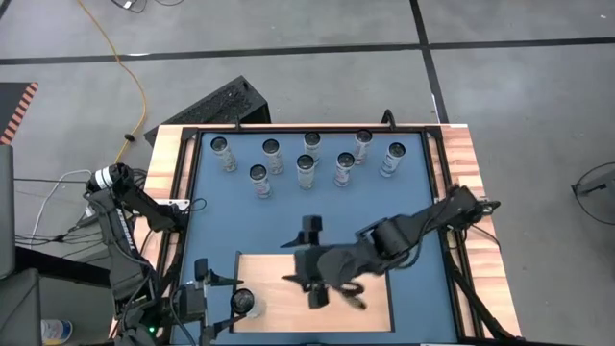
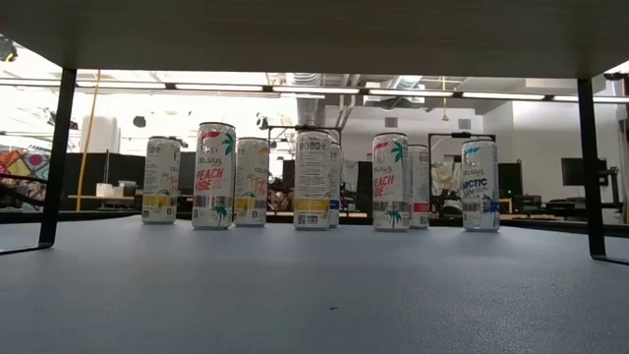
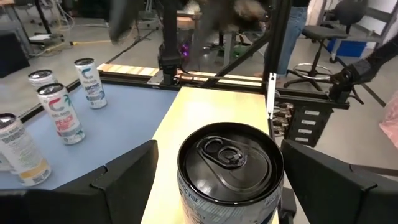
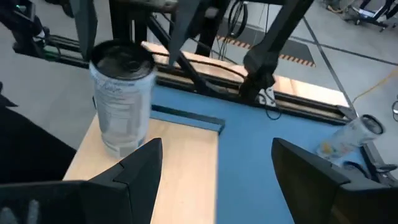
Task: Place canned beverage on shelf
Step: Put the bottom right white blue soda can on the shelf
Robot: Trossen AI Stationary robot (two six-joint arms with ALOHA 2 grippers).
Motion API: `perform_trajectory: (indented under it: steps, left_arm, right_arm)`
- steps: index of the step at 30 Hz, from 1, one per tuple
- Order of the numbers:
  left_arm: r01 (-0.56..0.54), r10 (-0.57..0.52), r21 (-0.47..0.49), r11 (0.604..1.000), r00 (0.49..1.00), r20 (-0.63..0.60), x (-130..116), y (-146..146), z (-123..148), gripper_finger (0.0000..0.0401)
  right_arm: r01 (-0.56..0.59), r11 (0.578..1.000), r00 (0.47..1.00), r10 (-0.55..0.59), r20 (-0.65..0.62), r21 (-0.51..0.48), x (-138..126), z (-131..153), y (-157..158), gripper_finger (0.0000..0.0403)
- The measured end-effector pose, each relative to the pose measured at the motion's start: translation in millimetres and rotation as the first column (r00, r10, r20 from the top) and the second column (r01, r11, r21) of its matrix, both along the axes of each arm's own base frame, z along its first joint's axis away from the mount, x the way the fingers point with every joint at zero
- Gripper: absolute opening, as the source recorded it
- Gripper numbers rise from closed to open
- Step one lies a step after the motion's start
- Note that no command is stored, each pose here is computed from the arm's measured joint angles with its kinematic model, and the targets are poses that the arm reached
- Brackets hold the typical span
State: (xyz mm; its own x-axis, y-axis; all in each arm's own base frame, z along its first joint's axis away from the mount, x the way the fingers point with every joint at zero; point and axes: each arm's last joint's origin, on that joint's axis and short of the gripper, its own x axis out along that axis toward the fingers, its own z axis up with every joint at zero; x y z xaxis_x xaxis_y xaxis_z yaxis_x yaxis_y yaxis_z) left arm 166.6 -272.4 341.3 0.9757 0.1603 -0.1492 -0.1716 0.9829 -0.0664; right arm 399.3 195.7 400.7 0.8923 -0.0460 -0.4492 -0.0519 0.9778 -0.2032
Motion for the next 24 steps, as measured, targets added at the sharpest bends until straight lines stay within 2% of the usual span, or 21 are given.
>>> perform_trajectory:
  steps: [3, 8, 13, 24]
  left_arm:
    - [-0.003, 0.003, 0.001, 1.000, 1.000, 0.001, 0, 0, 0, 0.0322]
    - [0.003, -0.003, 0.017, 1.000, 1.000, -0.001, -1, 0, 0, 0.0322]
    - [0.004, -0.004, 0.019, 1.000, 1.000, 0.001, -1, -1, 1, 0.0322]
    - [-0.059, 0.058, 0.028, 0.998, 0.998, 0.033, -1, 1, 2, 0.0322]
  right_arm:
    - [0.020, 1.000, 0.999, -0.020, 0.032, 0.008, 19, -23, 17, 0.0286]
    - [0.074, 0.996, 0.989, -0.079, 0.122, 0.047, 38, -41, 32, 0.0286]
    - [0.116, 0.988, 0.984, -0.128, 0.122, 0.098, 36, -42, 33, 0.0286]
    - [0.100, 0.985, 0.981, -0.121, 0.152, 0.137, 16, -25, 49, 0.0286]
